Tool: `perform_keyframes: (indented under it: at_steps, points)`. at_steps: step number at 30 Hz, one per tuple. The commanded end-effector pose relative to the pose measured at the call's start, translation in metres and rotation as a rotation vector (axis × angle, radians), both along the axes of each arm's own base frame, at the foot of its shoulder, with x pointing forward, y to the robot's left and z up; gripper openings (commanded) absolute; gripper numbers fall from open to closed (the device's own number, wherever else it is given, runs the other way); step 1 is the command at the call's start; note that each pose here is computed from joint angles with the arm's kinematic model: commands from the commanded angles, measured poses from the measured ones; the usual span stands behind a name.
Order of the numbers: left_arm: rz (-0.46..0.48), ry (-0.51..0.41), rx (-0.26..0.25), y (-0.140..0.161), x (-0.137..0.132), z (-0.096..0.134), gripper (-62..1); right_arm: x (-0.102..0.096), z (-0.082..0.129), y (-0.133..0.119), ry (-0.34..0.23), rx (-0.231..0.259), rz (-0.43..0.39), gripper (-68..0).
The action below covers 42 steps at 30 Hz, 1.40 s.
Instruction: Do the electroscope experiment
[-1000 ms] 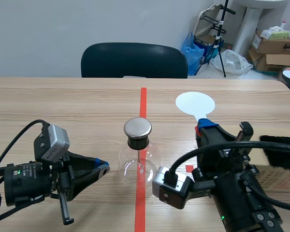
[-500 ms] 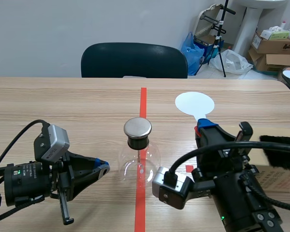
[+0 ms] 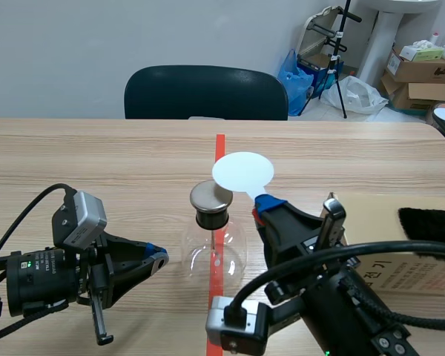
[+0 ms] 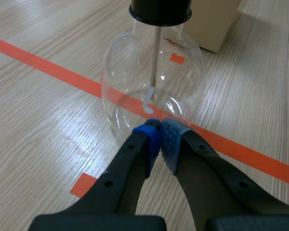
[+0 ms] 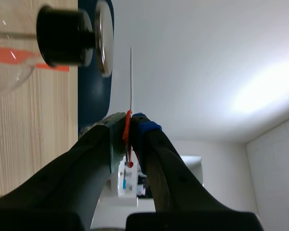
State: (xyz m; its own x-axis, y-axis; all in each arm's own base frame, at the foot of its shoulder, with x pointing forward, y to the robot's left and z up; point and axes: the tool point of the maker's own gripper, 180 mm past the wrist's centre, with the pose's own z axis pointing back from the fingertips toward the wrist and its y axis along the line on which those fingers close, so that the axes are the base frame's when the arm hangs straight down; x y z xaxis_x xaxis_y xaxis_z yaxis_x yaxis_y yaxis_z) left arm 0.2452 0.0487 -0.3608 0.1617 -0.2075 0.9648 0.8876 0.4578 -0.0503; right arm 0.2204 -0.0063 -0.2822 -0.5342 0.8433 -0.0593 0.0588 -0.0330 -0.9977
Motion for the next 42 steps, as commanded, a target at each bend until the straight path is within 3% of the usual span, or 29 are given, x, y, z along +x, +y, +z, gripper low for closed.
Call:
perform_keyframes:
  at_steps: [1, 11, 42]
  points:
    - [-0.004, -0.020, -0.043, -0.007, 0.002, 0.011, -58.3, 0.004, 0.010, 0.002, -0.037, 0.003, 0.023, -66.7]
    - [-0.004, -0.020, -0.043, -0.007, 0.002, 0.011, -58.3, -0.009, 0.008, 0.019, -0.034, -0.007, 0.141, -66.7]
    - [-0.004, -0.020, -0.043, -0.007, 0.002, 0.011, -58.3, -0.010, 0.008, 0.019, -0.033, -0.007, 0.144, -66.7]
